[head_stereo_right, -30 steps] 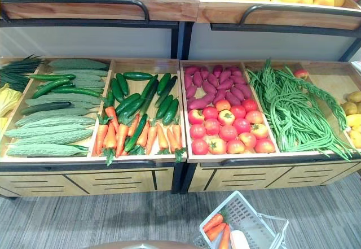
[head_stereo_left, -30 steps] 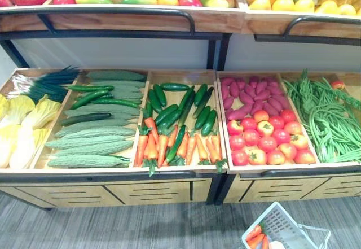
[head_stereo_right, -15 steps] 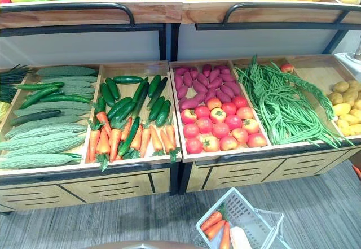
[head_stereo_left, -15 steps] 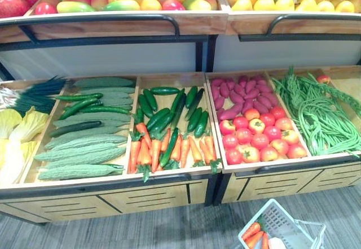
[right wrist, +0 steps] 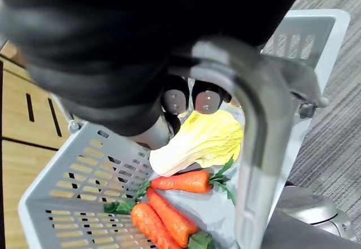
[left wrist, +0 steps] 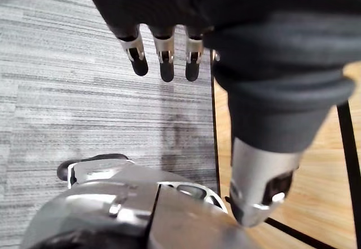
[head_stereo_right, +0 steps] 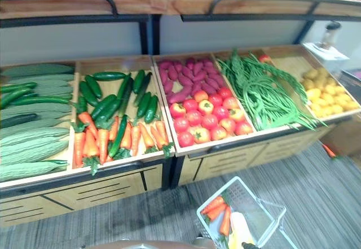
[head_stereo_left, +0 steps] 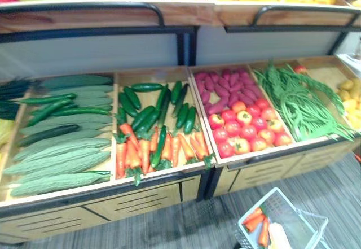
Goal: Pick vegetable in the basket
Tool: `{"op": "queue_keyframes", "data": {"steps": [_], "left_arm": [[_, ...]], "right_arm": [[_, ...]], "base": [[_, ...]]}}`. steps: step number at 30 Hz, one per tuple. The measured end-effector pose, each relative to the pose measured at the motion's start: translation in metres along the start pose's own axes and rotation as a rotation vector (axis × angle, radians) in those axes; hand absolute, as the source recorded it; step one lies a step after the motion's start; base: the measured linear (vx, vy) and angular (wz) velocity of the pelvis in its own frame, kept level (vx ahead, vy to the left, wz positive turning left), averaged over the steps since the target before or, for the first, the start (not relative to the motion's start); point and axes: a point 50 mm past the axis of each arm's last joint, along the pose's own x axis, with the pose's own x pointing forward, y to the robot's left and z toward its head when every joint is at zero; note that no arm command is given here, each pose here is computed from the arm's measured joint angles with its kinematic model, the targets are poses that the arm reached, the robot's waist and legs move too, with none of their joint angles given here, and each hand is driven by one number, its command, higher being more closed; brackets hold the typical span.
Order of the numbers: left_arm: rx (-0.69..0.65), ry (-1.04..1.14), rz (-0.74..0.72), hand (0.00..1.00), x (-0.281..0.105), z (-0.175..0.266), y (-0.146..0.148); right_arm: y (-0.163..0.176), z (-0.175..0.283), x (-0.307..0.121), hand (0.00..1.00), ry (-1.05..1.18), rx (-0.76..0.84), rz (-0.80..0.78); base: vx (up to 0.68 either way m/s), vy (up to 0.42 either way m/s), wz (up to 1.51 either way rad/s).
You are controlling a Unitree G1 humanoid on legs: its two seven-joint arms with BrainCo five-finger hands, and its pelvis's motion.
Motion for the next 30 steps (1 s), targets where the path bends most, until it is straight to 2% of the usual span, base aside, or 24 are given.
{"op": "queue_keyframes", "data": {"steps": [2, 6, 9, 14, 17, 22, 24, 26, 28, 30], "left_arm": [[-0.007, -0.013, -0.012, 0.0, 0.001, 0.006, -0.005], [0.027, -0.033, -0.029, 0.0, 0.001, 0.01, -0.008], [0.049, -0.047, -0.04, 0.0, 0.002, 0.013, -0.01], [0.045, -0.064, -0.051, 0.0, 0.002, 0.018, -0.014], [0.066, -0.1, -0.063, 0.0, 0.005, 0.032, -0.016], [0.054, -0.094, -0.068, 0.0, 0.006, 0.036, -0.019], [0.033, -0.083, -0.074, 0.0, 0.004, 0.032, -0.023], [-0.095, -0.061, -0.057, 0.0, 0.003, 0.026, -0.023], [-0.149, -0.045, -0.056, 0.0, 0.0, 0.02, -0.027], [-0.161, -0.049, -0.051, 0.0, 0.001, 0.021, -0.026]], "right_arm": [[0.012, 0.013, 0.0, 1.0, -0.043, 0.0, 0.036], [0.009, 0.017, 0.001, 1.0, -0.051, 0.017, 0.022], [0.021, 0.02, 0.0, 1.0, -0.058, -0.012, 0.064], [0.033, 0.031, 0.0, 1.0, -0.078, -0.008, 0.105], [0.041, 0.034, -0.002, 1.0, -0.099, -0.071, 0.135], [0.031, 0.017, -0.002, 1.0, -0.062, -0.12, 0.116], [0.026, 0.016, -0.002, 1.0, -0.071, -0.136, 0.107], [0.022, 0.024, 0.0, 1.0, -0.109, -0.175, 0.107], [0.019, 0.027, 0.001, 1.0, -0.117, -0.183, 0.1], [0.018, 0.026, 0.001, 1.0, -0.115, -0.172, 0.095]], "base": [[-0.22, 0.233, -1.18], [-0.12, 0.176, -0.82], [-0.11, 0.0, -1.16], [-0.13, -0.195, -1.45], [-0.11, -0.349, -1.36], [-0.07, -0.259, -0.87], [-0.1, -0.123, -1.26], [-0.06, -0.029, -1.86], [-0.05, 0.117, -1.73], [-0.03, 0.152, -1.25]]}}
